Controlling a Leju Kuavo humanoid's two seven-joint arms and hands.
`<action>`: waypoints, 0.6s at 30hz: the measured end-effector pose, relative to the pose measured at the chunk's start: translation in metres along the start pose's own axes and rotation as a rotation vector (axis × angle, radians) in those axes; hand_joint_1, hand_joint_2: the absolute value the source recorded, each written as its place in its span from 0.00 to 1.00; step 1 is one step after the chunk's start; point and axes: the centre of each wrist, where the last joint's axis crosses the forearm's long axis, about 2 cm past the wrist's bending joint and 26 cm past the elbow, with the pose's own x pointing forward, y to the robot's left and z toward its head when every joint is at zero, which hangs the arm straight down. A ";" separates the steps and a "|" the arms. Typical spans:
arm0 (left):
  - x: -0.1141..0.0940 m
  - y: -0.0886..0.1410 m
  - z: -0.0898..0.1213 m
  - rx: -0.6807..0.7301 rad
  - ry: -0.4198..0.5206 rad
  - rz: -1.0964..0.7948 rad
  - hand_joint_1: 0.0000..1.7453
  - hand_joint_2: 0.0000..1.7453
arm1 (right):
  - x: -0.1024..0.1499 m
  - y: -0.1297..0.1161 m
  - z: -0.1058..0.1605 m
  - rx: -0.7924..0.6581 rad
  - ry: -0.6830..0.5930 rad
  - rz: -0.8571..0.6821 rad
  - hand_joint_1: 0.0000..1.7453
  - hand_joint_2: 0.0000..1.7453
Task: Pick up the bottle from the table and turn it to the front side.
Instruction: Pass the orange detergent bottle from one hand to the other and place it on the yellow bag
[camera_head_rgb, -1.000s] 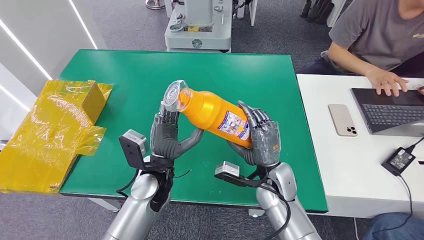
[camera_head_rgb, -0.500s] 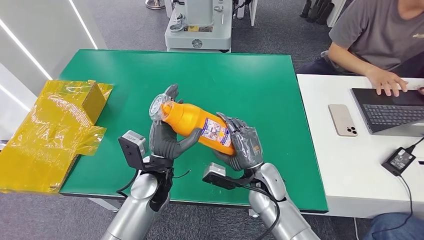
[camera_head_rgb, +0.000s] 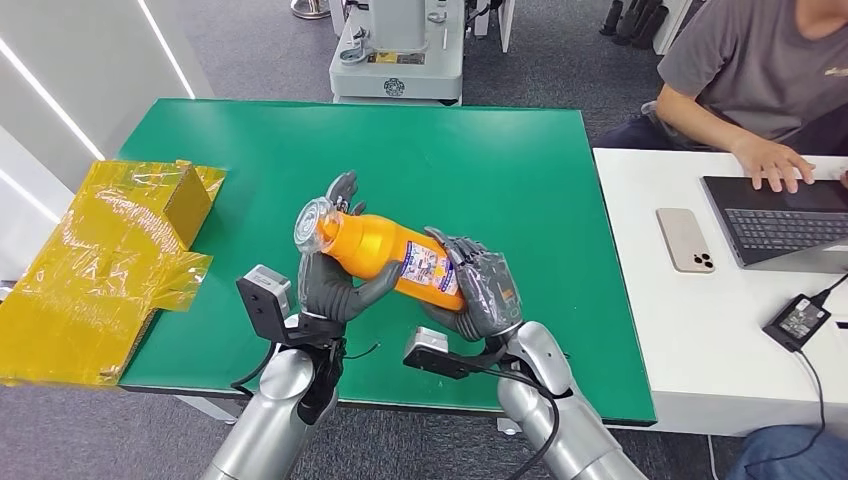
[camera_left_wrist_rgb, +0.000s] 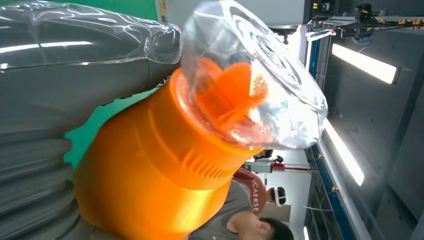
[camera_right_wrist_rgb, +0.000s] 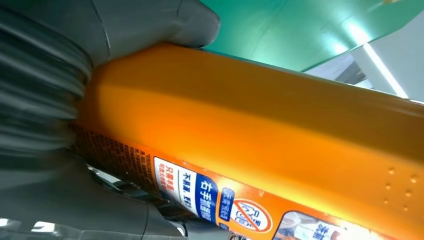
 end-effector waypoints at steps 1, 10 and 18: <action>0.000 0.000 0.000 -0.001 0.000 0.001 0.00 1.00 | 0.000 0.000 0.000 0.002 -0.003 0.000 1.00 1.00; 0.000 0.000 0.000 -0.006 0.000 0.003 0.00 1.00 | -0.001 -0.001 -0.003 0.039 -0.014 -0.005 1.00 1.00; -0.001 0.000 0.000 -0.002 0.003 0.007 0.00 1.00 | -0.006 -0.001 -0.005 0.107 -0.003 -0.019 1.00 1.00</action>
